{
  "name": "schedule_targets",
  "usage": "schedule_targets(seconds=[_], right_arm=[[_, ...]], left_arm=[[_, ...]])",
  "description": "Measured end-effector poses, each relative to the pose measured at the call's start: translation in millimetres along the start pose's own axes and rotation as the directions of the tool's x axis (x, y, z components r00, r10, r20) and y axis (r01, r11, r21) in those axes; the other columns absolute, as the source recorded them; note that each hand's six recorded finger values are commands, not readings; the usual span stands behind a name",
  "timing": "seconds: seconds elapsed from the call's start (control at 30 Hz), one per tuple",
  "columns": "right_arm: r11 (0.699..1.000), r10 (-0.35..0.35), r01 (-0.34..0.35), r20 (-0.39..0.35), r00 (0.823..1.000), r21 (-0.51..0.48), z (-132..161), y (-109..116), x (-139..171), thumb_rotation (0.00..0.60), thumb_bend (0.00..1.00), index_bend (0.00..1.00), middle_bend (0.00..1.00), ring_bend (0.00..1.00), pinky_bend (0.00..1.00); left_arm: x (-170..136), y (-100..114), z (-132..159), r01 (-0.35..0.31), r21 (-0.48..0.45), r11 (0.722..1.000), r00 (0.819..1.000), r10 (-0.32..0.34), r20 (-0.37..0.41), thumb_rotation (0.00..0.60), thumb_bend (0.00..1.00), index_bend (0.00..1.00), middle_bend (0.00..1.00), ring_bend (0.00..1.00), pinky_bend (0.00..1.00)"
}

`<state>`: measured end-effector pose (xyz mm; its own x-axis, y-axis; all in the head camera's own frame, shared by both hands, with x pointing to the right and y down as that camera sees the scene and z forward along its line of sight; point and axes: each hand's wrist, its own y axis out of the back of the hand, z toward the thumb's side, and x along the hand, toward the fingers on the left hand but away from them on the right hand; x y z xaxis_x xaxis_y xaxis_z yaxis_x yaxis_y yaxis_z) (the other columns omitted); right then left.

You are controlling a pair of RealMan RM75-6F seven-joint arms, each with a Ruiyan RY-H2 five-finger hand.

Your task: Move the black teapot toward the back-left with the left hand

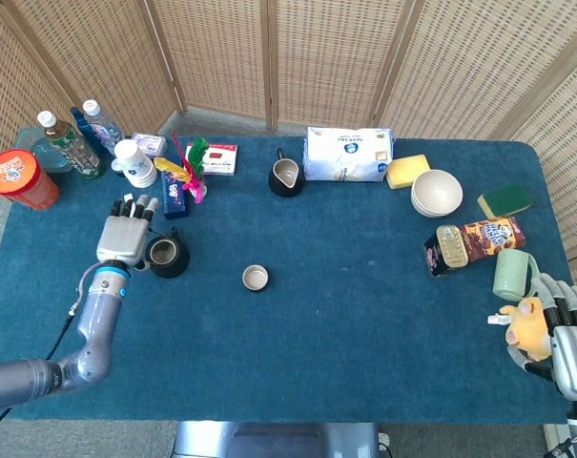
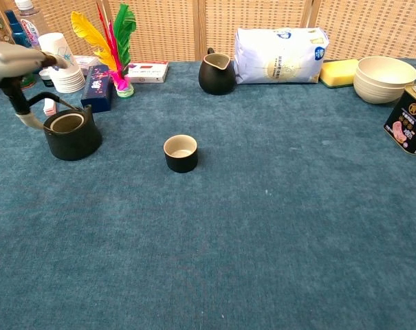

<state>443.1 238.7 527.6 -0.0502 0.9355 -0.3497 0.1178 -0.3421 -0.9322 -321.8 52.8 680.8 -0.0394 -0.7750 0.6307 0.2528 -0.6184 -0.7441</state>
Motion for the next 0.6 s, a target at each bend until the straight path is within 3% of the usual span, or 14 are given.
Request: schedule_targets(seconds=[0.37,0.5,0.6], right_arm=[[1.000,0.006,-0.006,-0.001,1.000,0.007,1.2,-2.7,0.0,0.600,0.00,0.00,0.00,0.00,0.00],[1.000,0.006,-0.006,-0.001,1.000,0.008,1.3,-2.7,-0.1,0.600,0.00,0.00,0.00,0.00,0.00],[1.000,0.005,-0.005,-0.002,1.000,0.004,1.2,-2.1,0.2,0.600,0.00,0.00,0.00,0.00,0.00]], left_arm=[[13.7,9.1,-51.4,-0.040,-0.025,0.999,0.995,0.038,-0.089,0.600,0.03,0.00,0.00,0.00,0.00],[11.7,13.4,-61.2,-0.048,-0.052,0.998,0.995,0.043,-0.092,0.600,0.03,0.00,0.00,0.00,0.00],[5.1,11.6,-60.5,-0.016,-0.084,0.996,0.998,0.010,-0.068,0.600,0.03,0.00,0.00,0.00,0.00]])
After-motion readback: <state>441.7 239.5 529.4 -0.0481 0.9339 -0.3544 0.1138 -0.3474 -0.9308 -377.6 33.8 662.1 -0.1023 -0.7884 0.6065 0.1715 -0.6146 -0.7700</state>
